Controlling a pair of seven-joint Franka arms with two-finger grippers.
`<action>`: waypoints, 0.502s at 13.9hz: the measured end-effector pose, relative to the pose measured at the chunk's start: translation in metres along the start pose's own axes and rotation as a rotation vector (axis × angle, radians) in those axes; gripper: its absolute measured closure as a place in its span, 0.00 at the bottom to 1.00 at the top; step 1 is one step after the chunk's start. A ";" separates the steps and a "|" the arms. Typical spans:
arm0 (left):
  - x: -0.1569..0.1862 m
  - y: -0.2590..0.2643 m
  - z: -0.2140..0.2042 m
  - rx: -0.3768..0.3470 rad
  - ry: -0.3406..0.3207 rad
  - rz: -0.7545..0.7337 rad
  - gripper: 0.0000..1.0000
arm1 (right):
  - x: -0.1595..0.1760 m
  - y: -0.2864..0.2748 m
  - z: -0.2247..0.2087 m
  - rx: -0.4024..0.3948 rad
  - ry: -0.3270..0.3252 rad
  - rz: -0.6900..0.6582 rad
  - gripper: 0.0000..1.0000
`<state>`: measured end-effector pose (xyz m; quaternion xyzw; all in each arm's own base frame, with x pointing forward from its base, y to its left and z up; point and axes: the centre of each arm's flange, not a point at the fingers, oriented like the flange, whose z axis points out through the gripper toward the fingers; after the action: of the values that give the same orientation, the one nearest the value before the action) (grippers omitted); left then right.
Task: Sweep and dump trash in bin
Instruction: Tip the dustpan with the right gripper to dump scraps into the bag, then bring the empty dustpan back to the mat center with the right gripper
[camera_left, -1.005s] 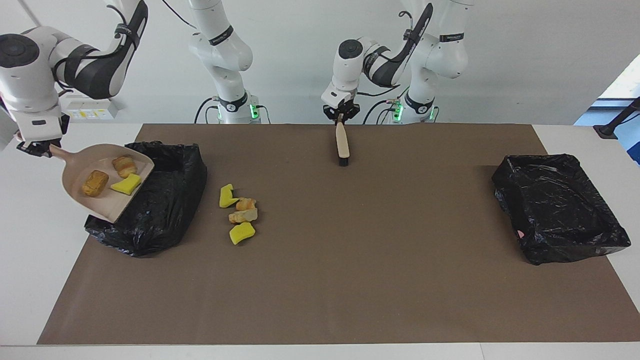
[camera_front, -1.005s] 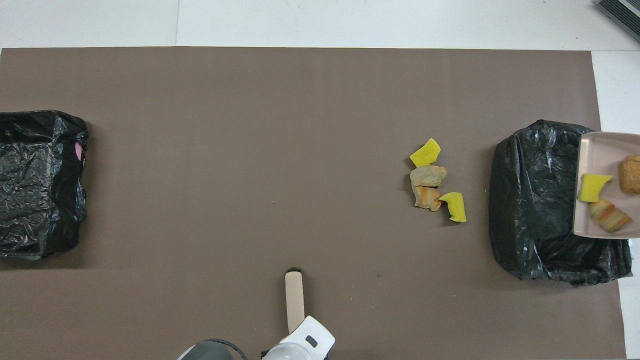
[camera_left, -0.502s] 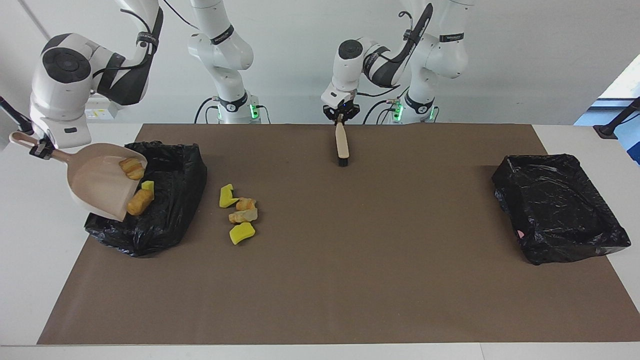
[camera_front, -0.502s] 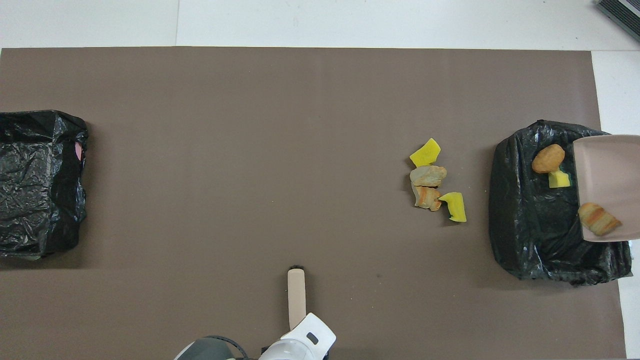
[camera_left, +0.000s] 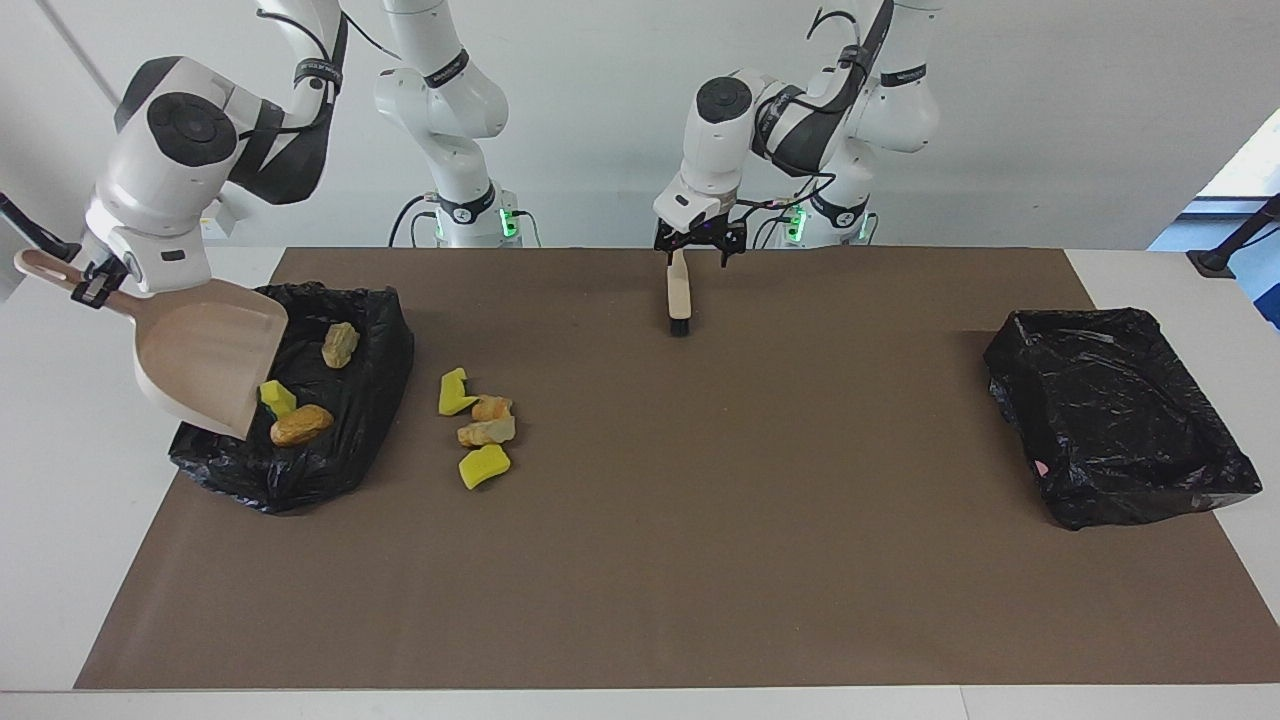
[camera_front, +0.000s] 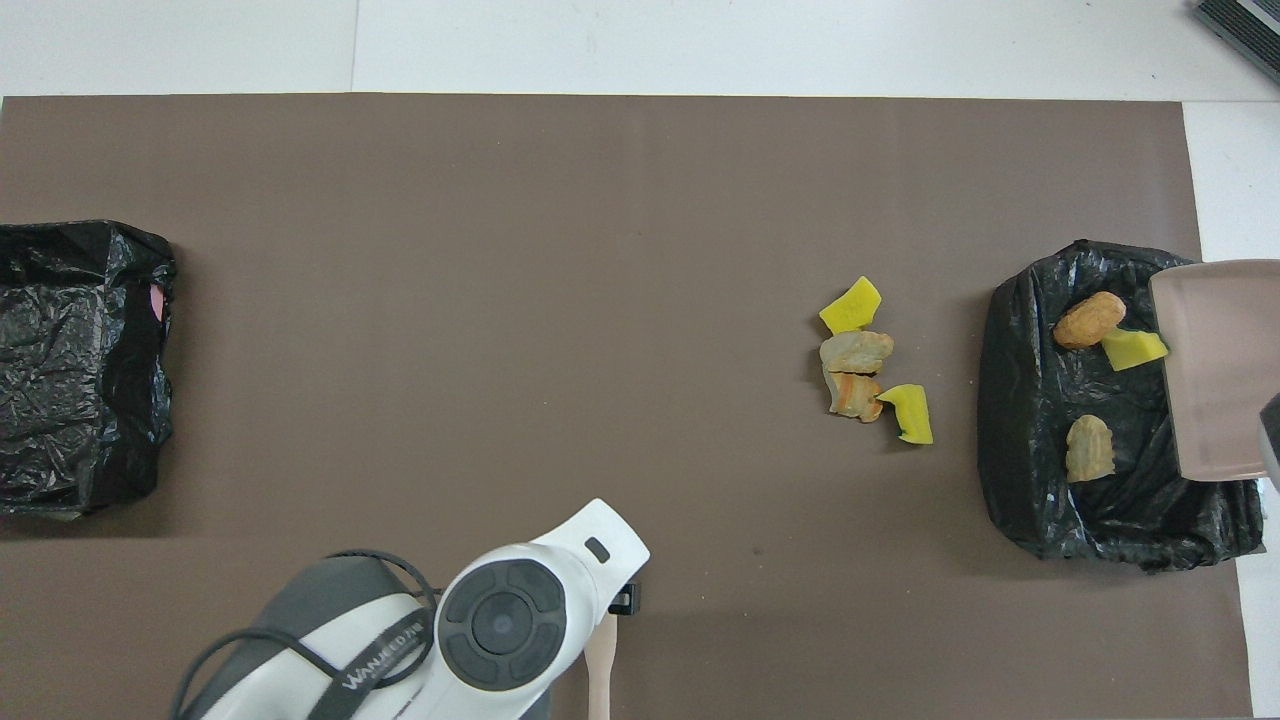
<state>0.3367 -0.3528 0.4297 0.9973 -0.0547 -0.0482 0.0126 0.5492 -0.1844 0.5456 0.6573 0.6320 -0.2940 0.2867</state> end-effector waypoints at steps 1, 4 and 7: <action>0.020 -0.015 -0.027 -0.010 0.012 0.008 0.00 | -0.005 -0.001 -0.003 -0.001 -0.003 0.014 0.69; 0.064 -0.068 -0.103 -0.028 0.024 0.024 0.00 | -0.027 -0.005 -0.030 0.008 0.018 0.105 0.69; 0.090 -0.110 -0.159 -0.021 0.041 0.010 0.00 | -0.028 -0.012 -0.074 0.063 0.111 0.329 0.69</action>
<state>0.4527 -0.2507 0.5760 0.9976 -0.0590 -0.0281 0.0245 0.5386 -0.1476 0.6156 0.7757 0.5210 -0.2261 0.2750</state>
